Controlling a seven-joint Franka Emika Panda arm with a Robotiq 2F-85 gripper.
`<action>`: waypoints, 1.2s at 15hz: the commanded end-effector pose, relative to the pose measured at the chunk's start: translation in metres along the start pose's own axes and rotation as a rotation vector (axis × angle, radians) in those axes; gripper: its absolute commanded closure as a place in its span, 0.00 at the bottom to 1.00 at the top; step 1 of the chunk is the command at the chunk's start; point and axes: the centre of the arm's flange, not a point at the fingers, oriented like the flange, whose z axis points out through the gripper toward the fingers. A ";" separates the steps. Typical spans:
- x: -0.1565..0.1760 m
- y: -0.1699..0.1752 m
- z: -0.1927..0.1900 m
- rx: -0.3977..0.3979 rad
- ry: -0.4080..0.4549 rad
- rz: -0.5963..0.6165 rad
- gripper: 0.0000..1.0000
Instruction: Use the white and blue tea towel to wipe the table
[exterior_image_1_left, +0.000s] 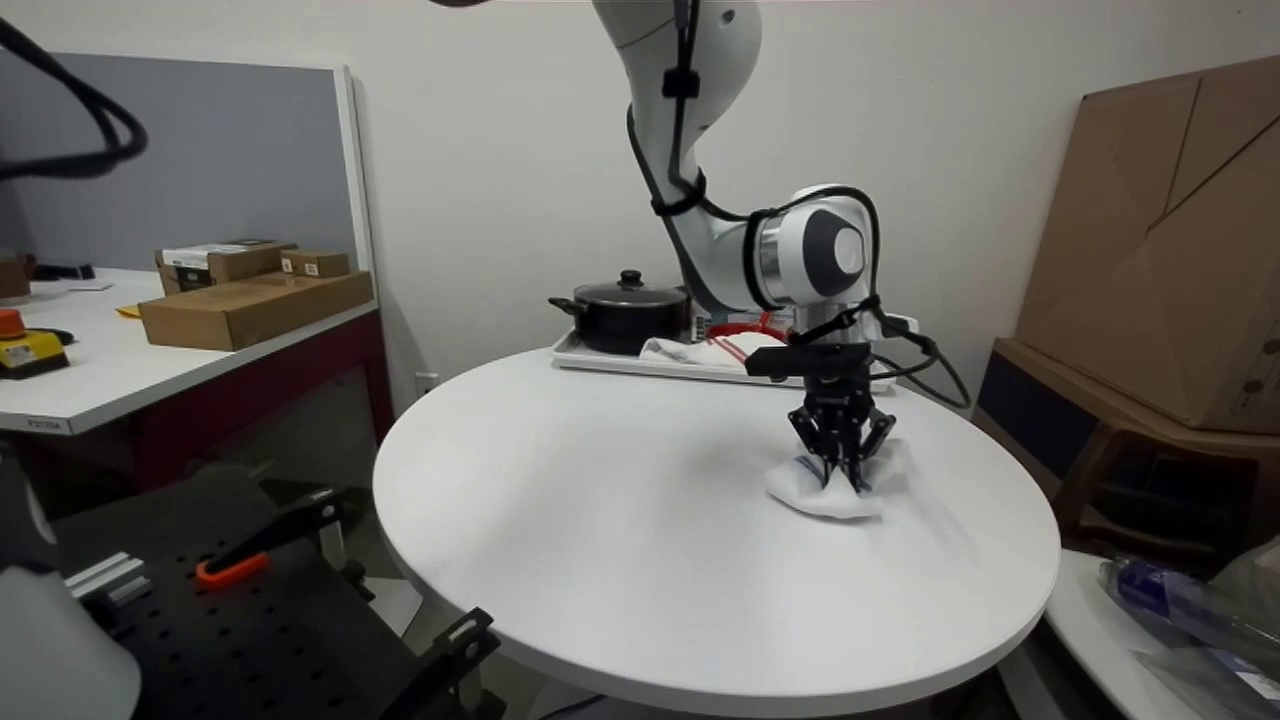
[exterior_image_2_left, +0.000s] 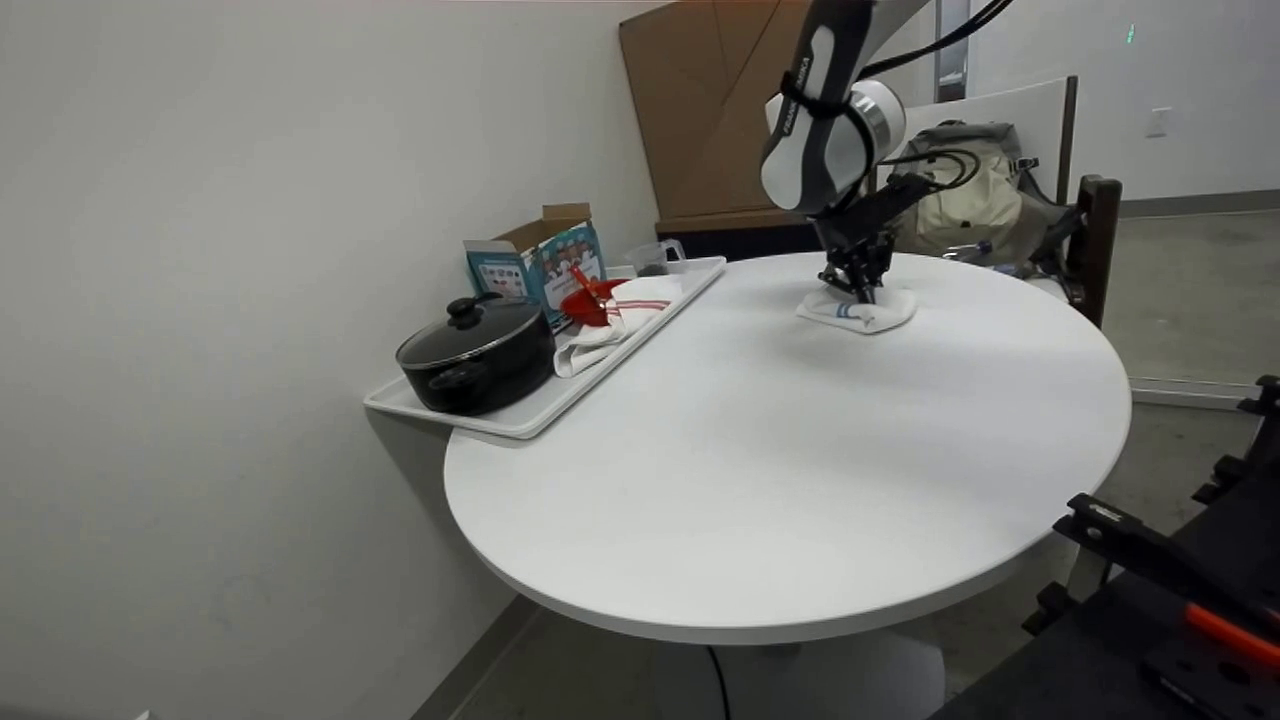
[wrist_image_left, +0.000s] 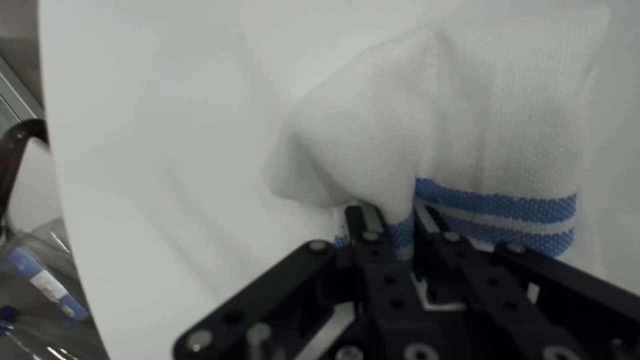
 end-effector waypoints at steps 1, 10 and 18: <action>-0.046 0.020 0.013 -0.010 -0.057 -0.008 0.96; -0.166 -0.077 -0.012 0.158 -0.217 -0.314 0.96; -0.261 -0.209 -0.030 0.156 -0.241 -0.532 0.96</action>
